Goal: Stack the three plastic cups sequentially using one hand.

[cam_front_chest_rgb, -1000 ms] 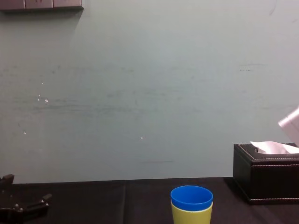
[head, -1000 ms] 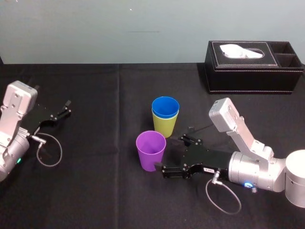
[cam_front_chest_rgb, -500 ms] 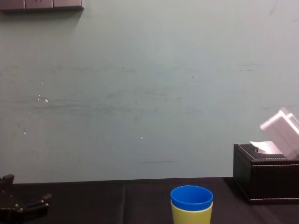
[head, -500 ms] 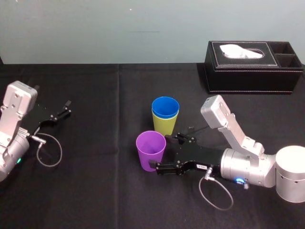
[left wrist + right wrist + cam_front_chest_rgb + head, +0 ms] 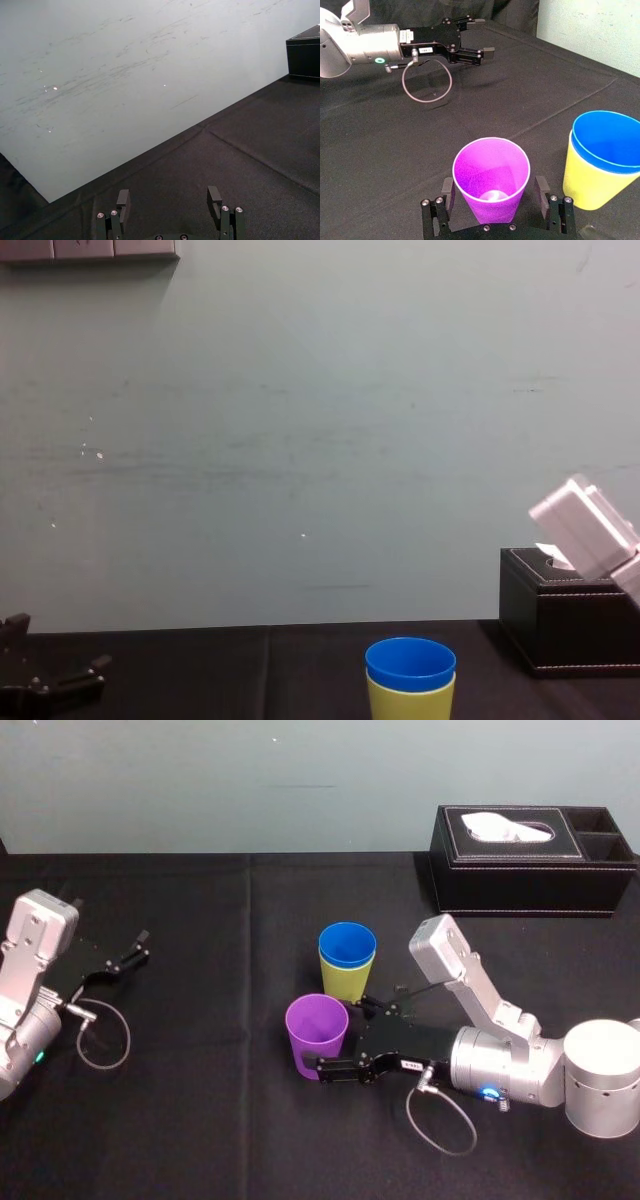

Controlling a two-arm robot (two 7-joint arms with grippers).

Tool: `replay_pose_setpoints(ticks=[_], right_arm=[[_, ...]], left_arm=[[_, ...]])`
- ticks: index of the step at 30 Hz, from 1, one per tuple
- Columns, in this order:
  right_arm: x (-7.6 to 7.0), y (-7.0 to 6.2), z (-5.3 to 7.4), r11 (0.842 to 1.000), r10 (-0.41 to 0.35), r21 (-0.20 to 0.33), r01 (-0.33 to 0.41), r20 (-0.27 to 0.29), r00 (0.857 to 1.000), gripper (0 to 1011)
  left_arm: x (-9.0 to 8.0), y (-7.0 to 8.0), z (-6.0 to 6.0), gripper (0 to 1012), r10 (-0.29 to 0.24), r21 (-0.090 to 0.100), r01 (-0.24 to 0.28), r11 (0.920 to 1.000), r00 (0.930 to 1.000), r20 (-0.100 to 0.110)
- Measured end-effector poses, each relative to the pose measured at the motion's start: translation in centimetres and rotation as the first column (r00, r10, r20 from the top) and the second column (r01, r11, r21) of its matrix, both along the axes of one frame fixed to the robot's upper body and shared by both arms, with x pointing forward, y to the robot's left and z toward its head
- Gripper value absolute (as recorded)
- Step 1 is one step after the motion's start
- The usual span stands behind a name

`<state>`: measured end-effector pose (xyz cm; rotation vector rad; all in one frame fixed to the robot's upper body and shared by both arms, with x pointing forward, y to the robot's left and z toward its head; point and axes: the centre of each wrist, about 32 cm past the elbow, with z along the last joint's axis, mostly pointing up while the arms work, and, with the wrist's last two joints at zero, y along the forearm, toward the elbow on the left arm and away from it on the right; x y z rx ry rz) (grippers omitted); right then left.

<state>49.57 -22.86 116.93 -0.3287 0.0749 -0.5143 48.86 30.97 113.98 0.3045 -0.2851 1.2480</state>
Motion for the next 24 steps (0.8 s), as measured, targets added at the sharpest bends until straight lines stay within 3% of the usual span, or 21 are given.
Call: replay_pose_setpoints(ticks=[13,24], right_arm=[[0.16,0.15,-0.07,1.000,0.002,-0.005,-0.002,0.000,1.000,1000],[0.13,0.13,-0.04,1.000,0.002,-0.003,-0.002,0.001,1.000,777]], left_arm=[[0.00,0.00,0.00,1011,0.000,0.000,0.000,1.0000,1.0000,0.000],[0.00,0.00,0.00,1011,0.000,0.000,0.000,1.0000,1.0000,0.000]])
